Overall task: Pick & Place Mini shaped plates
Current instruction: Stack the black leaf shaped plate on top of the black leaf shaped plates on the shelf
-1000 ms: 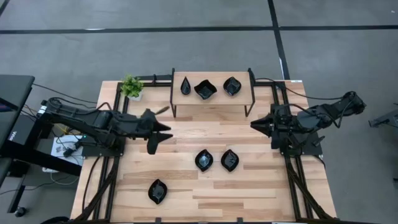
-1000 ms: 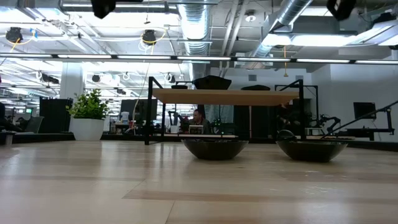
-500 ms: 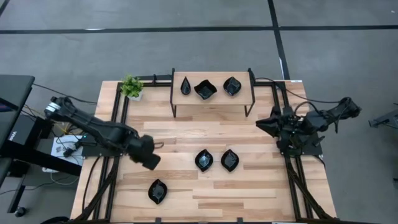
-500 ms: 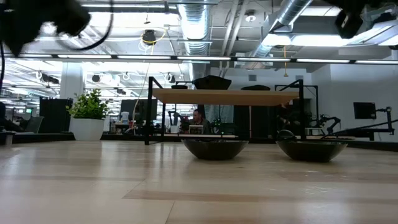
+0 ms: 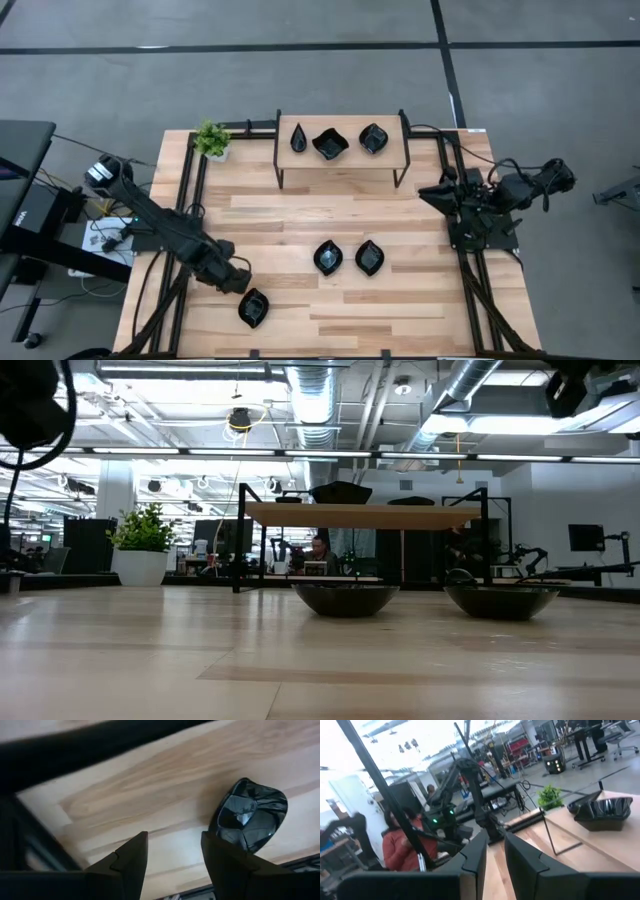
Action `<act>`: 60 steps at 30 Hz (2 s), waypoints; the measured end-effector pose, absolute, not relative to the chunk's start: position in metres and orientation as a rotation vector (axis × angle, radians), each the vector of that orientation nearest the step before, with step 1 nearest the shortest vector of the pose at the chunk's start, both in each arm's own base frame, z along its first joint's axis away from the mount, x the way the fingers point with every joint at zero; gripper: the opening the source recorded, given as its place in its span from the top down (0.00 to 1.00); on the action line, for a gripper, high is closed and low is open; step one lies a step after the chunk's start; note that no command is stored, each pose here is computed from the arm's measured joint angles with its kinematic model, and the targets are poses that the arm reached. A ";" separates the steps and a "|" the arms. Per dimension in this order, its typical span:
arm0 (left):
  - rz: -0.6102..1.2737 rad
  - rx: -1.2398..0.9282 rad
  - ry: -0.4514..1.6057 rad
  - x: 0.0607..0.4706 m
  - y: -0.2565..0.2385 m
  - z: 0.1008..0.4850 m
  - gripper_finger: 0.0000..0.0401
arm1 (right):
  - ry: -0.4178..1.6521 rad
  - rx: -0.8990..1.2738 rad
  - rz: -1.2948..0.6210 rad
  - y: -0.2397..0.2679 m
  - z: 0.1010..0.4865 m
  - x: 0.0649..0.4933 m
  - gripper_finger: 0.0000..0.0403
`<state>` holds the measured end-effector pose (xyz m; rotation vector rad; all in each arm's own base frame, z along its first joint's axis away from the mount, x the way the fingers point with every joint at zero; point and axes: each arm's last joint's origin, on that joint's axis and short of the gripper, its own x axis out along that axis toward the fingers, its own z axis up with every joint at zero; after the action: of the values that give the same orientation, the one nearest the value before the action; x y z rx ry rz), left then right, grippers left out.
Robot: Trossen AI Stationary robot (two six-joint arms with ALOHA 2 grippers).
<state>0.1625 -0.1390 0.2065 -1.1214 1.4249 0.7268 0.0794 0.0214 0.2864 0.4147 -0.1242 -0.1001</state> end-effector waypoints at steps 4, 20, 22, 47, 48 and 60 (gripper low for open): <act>0.704 -1.116 1.405 0.170 -0.150 0.196 0.54 | -0.086 0.404 -0.107 0.022 0.282 0.080 0.84; 0.636 -1.157 1.385 0.183 -0.162 0.187 0.54 | -0.049 0.427 -0.108 0.030 0.230 0.096 0.84; 0.631 -1.160 1.391 0.183 -0.163 0.187 0.54 | -0.034 0.417 -0.114 0.030 0.226 0.097 0.84; 0.666 -1.092 1.386 0.196 -0.175 0.155 0.54 | -0.009 0.512 -0.118 0.030 0.223 0.097 0.84; 0.673 -1.085 1.379 0.196 -0.175 0.153 0.54 | -0.007 0.512 -0.116 0.030 0.222 0.097 0.84; 0.681 -1.084 1.357 0.203 -0.179 0.141 0.55 | 0.014 0.499 -0.121 0.030 0.220 0.097 0.84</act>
<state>0.2029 -0.1786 0.1412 -1.0837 1.3569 0.6809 0.0966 0.0302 0.2201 0.4990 0.0140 -0.1207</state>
